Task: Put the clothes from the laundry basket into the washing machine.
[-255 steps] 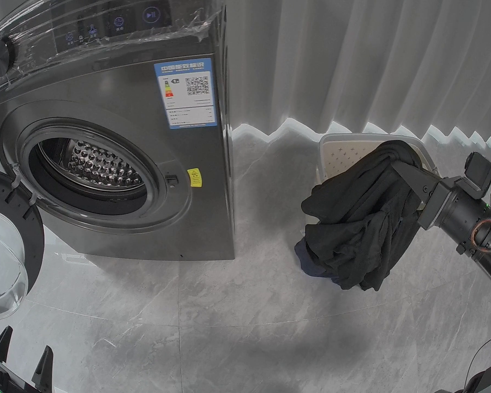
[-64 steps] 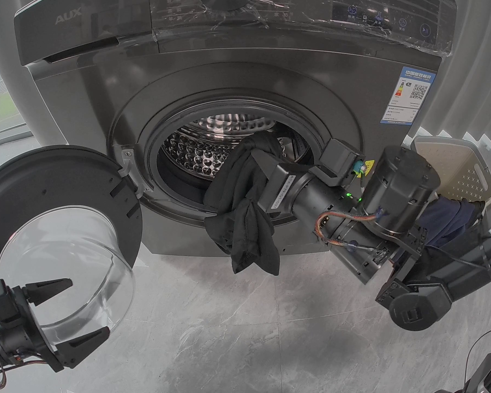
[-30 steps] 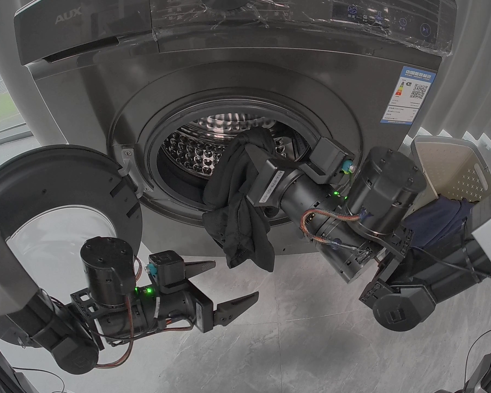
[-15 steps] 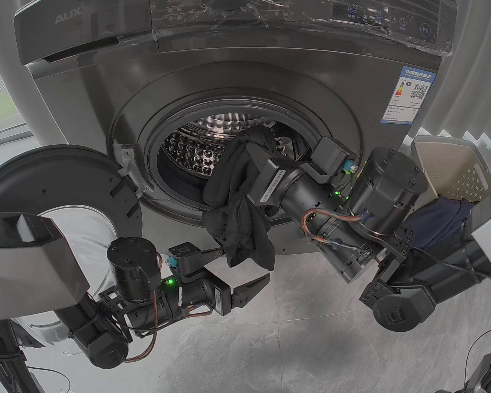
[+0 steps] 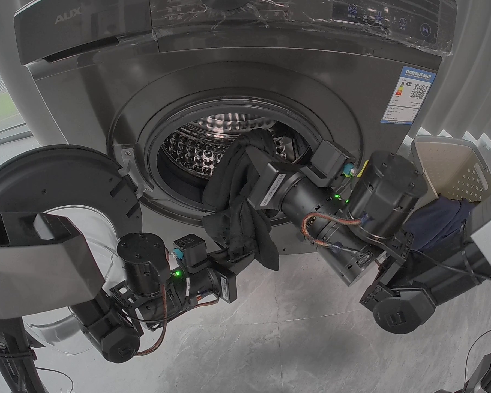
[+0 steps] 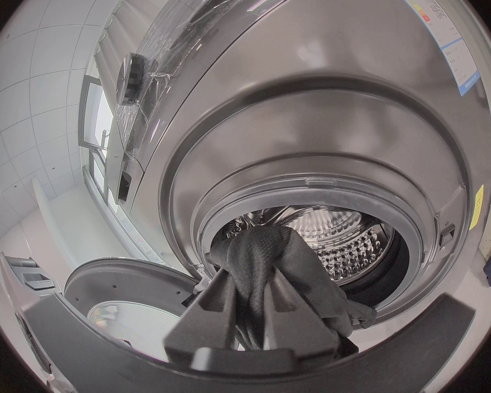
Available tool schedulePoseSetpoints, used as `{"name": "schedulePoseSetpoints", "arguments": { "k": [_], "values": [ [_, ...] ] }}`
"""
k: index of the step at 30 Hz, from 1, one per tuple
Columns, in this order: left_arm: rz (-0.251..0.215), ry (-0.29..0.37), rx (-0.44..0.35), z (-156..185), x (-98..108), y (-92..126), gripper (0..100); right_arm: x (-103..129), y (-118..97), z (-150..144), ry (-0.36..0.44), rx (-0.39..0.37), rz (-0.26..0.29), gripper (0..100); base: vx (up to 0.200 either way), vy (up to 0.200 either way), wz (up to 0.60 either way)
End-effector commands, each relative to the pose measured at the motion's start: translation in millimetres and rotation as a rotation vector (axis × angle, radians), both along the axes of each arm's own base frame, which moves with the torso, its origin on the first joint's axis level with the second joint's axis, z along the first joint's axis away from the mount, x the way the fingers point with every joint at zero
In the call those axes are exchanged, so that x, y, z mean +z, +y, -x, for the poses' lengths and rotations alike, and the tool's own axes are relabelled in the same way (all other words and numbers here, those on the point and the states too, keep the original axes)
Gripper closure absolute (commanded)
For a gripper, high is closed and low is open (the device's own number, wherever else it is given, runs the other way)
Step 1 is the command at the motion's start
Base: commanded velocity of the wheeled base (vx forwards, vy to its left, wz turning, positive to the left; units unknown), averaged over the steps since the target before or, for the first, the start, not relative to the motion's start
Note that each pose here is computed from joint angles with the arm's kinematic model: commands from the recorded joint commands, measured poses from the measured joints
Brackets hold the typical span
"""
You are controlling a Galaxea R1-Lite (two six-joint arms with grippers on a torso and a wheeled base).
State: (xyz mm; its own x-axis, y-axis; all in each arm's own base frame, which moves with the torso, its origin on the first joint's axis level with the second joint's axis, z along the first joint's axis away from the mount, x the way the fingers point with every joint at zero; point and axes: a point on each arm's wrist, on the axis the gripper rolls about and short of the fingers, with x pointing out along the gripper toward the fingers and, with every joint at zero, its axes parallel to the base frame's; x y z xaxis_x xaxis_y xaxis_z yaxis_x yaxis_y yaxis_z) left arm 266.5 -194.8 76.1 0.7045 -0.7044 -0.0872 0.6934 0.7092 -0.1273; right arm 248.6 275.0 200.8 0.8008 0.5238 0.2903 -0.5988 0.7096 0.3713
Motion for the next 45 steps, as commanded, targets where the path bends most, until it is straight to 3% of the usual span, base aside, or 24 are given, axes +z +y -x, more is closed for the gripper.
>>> {"name": "schedulePoseSetpoints", "arguments": {
  "k": [1, 10, 17, 23, 24, 30, 36, 42, 45],
  "values": [
    [0.001, -0.001, -0.001, -3, -3, -2, 100, 0, -1, 1, 0.002, 0.001, 0.002, 100, 0.000, 0.000, 0.00],
    [0.027, -0.037, -0.021, 15, 8, 3, 100, -2, -1, 1, 0.005, -0.001, 0.006, 100, 0.000, 0.000, 0.00],
    [0.043, -0.049, -0.096, 67, 33, 21, 100, -25, -8, 8, 0.063, 0.017, 0.080, 100, 0.000, 0.000, 0.00],
    [0.080, -0.051, -0.114, 75, 42, 23, 100, -33, -7, 14, 0.085, 0.040, 0.107, 100, 0.000, 0.000, 0.00],
    [0.080, -0.051, -0.116, 75, 42, 23, 100, -35, -7, 16, 0.090, 0.042, 0.113, 0, 0.000, 0.000, 0.00],
    [0.089, -0.063, -0.113, 74, 45, 23, 100, -46, -9, 26, 0.122, 0.059, 0.152, 0, 0.000, 0.000, 0.00],
    [0.150, -0.135, -0.098, 75, 68, 28, 100, -49, -24, 31, 0.124, 0.039, 0.169, 0, 0.000, 0.000, 0.00],
    [0.165, -0.161, -0.037, 62, 73, 35, 100, -47, -43, 31, 0.131, -0.002, 0.173, 0, 0.000, 0.000, 0.00],
    [0.183, -0.209, 0.028, 40, 82, 39, 100, -51, -58, 27, 0.145, -0.045, 0.196, 0, 0.000, 0.000, 0.00]
  ]
}}
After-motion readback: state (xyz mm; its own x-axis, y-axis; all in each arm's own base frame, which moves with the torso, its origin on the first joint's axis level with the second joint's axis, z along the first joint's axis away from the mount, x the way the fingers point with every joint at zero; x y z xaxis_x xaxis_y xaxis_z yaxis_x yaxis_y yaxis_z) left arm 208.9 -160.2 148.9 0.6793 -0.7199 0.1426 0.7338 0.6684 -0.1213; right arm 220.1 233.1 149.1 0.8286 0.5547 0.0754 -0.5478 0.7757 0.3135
